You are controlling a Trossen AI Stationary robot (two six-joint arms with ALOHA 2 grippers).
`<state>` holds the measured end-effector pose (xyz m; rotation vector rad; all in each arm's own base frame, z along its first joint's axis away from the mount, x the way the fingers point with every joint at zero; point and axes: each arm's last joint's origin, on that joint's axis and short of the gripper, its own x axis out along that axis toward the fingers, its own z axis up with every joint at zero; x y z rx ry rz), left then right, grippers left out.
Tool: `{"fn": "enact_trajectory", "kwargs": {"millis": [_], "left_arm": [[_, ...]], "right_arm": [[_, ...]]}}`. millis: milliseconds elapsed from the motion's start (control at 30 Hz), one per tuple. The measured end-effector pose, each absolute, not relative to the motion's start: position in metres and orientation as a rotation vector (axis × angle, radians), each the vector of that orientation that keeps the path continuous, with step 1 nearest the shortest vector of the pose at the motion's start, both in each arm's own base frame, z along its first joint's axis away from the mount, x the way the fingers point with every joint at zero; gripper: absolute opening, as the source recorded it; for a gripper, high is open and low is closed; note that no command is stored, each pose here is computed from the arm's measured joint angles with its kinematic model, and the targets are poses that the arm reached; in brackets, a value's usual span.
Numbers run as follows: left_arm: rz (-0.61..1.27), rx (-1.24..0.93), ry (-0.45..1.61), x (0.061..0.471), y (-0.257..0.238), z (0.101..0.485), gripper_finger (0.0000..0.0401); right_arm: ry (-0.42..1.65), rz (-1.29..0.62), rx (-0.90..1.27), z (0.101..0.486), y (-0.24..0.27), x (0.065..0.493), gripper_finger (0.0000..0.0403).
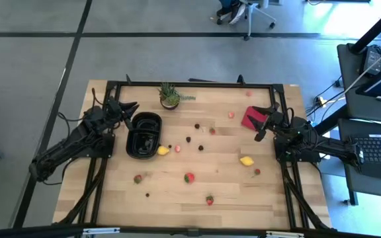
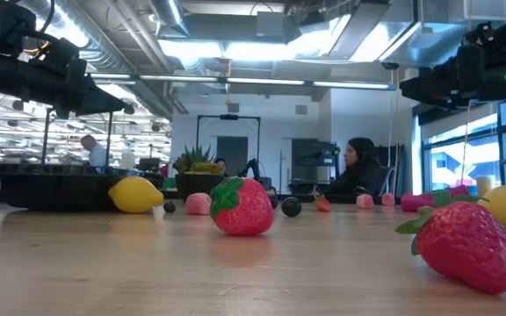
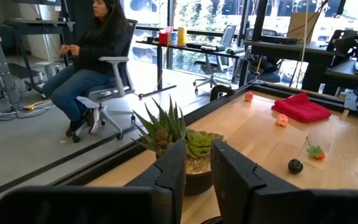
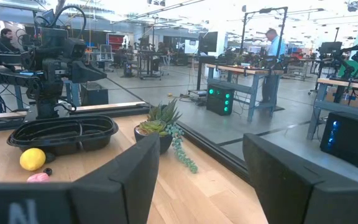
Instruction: Pick and placing Produce into tupperware
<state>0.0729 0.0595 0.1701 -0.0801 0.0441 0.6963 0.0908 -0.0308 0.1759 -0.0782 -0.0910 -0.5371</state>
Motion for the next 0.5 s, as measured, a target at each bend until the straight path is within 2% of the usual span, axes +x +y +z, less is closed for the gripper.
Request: {"fn": "enact_trajectory", "kwargs": {"millis": [500], "left_arm": [[0.696, -0.080, 0.044, 0.0729, 0.0595, 0.1701, 0.0043]], "right_arm": [[-0.091, -0.537, -0.078, 0.1760, -0.0308, 0.0908, 0.0232]]}}
